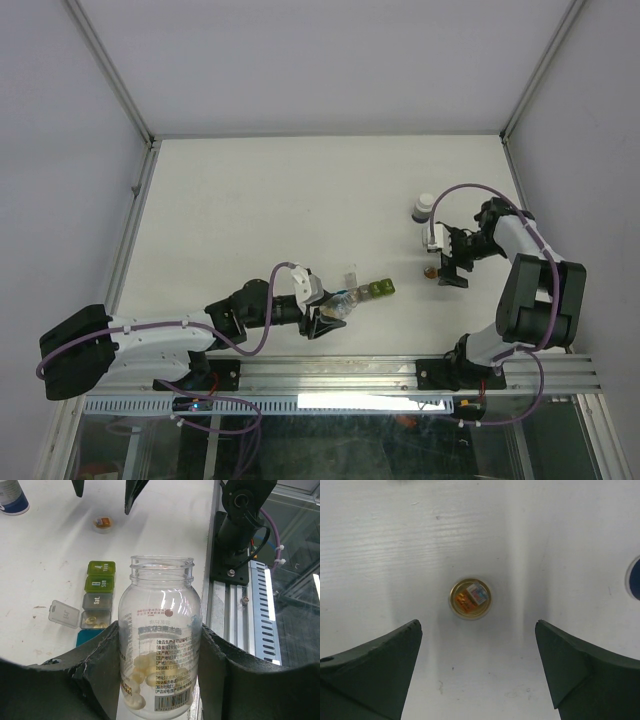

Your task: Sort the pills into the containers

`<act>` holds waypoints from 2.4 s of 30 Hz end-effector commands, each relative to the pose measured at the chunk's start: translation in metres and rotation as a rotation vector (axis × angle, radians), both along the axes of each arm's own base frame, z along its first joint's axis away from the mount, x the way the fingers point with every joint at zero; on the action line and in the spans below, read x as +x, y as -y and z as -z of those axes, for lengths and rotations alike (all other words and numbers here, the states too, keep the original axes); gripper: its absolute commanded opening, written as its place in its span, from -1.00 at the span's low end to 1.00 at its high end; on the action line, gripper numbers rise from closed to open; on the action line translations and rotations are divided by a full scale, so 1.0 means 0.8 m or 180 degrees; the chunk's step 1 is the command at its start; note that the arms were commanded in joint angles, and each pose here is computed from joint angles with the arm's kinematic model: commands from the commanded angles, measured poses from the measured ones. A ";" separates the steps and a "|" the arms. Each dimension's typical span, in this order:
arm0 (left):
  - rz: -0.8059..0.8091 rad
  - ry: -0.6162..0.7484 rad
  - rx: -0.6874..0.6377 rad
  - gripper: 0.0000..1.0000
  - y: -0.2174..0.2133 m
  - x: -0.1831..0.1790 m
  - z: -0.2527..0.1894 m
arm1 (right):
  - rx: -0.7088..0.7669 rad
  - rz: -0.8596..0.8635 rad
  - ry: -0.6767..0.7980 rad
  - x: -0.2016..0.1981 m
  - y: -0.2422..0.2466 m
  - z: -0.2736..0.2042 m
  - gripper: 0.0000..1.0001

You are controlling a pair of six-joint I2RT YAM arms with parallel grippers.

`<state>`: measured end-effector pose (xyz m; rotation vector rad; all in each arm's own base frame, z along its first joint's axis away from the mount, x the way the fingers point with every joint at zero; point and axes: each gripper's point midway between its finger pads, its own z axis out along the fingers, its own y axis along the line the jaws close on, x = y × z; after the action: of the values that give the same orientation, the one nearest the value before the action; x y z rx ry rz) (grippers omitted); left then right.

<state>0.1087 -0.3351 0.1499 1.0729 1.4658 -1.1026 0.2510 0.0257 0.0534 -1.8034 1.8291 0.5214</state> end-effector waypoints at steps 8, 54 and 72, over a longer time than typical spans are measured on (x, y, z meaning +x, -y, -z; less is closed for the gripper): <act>-0.0029 0.0047 -0.0157 -1.00 0.007 0.007 -0.018 | 0.0007 -0.0105 0.0069 0.017 -0.018 0.018 0.73; 0.0299 0.0071 -0.0411 -1.00 0.016 -0.014 -0.046 | 0.1319 -0.0162 -0.0309 -0.072 -0.176 -0.152 -0.51; 0.0395 0.0199 -0.0640 -1.00 0.025 -0.016 -0.078 | 0.2142 -0.0995 -0.0815 -0.179 -0.267 -0.250 -0.53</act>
<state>0.0936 -0.3468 0.1748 1.1011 1.3465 -1.2237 0.1176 0.2323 0.2390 -1.6069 1.3417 1.2837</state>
